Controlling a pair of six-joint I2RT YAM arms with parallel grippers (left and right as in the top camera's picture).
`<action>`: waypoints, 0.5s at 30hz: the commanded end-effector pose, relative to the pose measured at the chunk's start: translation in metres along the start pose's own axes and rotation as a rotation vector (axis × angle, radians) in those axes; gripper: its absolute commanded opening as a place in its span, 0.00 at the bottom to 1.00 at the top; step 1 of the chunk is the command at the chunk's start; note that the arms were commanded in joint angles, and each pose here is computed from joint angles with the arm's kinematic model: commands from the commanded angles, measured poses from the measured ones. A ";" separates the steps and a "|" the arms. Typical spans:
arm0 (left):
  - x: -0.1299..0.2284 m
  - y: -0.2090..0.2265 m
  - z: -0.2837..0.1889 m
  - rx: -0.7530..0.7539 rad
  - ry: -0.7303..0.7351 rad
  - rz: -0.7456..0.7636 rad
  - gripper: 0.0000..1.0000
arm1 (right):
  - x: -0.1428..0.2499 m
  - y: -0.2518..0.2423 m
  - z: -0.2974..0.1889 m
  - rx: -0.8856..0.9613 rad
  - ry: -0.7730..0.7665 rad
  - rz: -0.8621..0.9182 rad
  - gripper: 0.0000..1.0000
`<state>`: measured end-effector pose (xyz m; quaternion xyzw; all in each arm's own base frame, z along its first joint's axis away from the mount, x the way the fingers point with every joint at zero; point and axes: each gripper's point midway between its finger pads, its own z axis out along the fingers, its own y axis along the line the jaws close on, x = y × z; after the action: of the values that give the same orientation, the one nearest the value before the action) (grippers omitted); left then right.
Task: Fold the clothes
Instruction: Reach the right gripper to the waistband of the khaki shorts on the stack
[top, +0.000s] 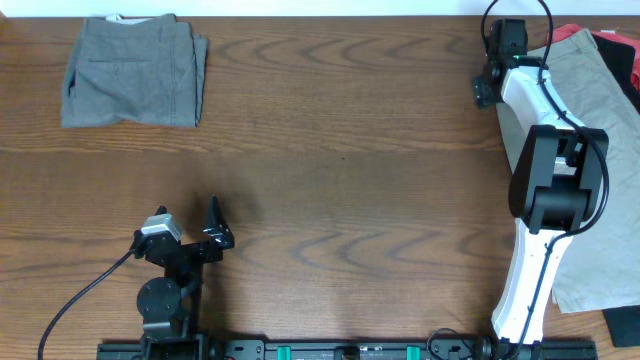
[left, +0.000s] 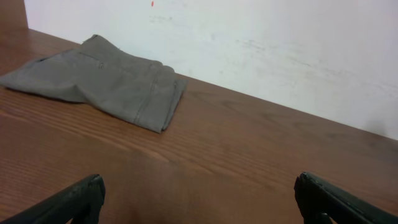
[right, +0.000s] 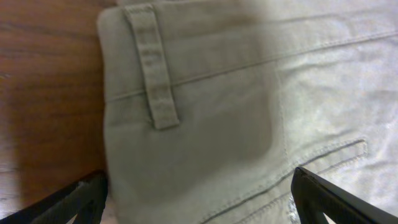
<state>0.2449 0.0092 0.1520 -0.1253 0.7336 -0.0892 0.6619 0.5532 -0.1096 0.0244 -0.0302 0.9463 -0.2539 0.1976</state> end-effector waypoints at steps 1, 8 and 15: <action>0.015 0.004 0.001 -0.010 0.048 0.002 0.98 | 0.000 0.012 0.010 -0.040 0.001 -0.006 0.91; 0.015 0.004 0.001 -0.010 0.048 0.002 0.98 | 0.014 -0.008 0.025 -0.027 0.037 0.027 0.65; 0.015 0.004 0.001 -0.010 0.048 0.002 0.98 | 0.031 -0.015 0.035 -0.059 0.086 0.093 0.23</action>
<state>0.2449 0.0092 0.1520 -0.1253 0.7336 -0.0892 0.6619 0.5461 -0.1312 0.0099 -0.0047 0.9579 -0.2179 0.1868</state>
